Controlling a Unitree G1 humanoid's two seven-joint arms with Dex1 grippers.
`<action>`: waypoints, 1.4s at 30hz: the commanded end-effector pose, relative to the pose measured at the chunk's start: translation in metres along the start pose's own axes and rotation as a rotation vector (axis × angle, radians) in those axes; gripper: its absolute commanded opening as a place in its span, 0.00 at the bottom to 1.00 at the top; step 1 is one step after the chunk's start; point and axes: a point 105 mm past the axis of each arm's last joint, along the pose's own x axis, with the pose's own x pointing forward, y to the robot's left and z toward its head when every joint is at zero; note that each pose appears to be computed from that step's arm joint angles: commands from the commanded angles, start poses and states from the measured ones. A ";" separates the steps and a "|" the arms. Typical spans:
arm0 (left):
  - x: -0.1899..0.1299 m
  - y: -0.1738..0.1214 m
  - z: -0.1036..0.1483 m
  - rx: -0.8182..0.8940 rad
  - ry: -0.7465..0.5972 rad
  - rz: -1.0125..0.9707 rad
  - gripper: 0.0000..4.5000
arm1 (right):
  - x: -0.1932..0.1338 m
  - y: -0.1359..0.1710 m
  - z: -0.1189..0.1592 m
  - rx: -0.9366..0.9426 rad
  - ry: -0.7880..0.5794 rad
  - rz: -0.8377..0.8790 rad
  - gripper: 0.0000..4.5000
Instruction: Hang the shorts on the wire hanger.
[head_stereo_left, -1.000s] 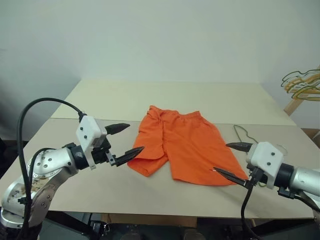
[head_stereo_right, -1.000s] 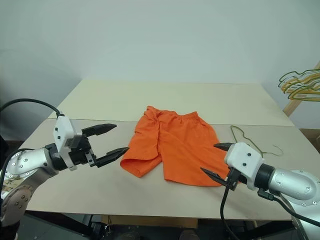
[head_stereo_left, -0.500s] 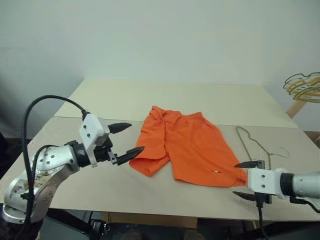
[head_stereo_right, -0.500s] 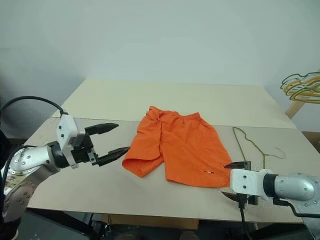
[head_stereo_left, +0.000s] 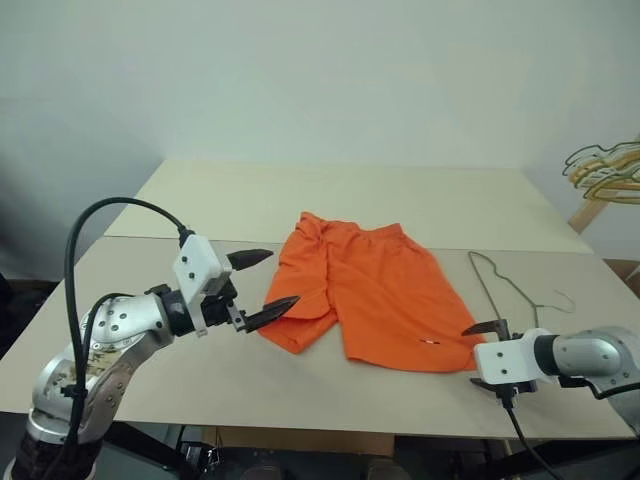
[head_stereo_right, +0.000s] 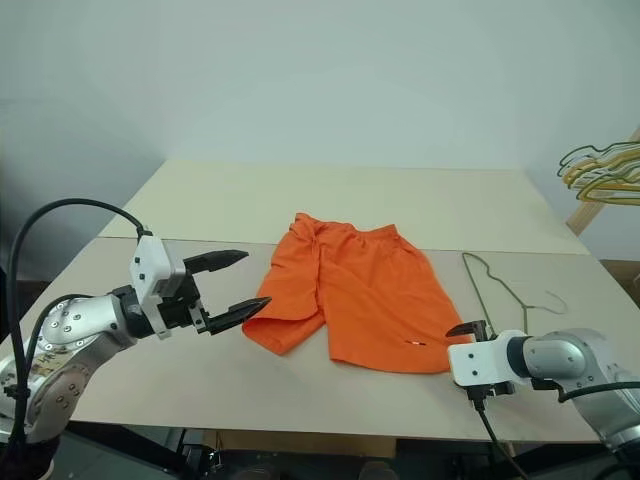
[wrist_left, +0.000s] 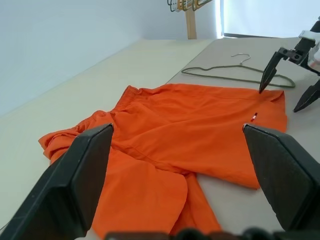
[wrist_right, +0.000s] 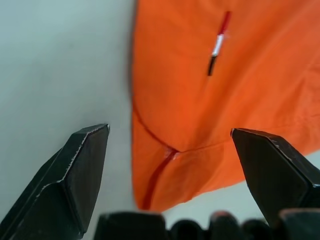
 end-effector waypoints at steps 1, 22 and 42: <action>0.002 -0.001 0.012 0.046 -0.044 -0.006 1.00 | 0.009 -0.009 -0.013 -0.076 0.066 -0.032 0.96; 0.010 -0.002 0.009 0.054 -0.050 0.002 1.00 | 0.017 -0.038 0.090 0.148 -0.310 -0.051 0.01; 0.005 0.030 0.014 0.157 -0.005 0.033 1.00 | 0.062 -0.077 0.221 0.217 -0.539 -0.011 0.53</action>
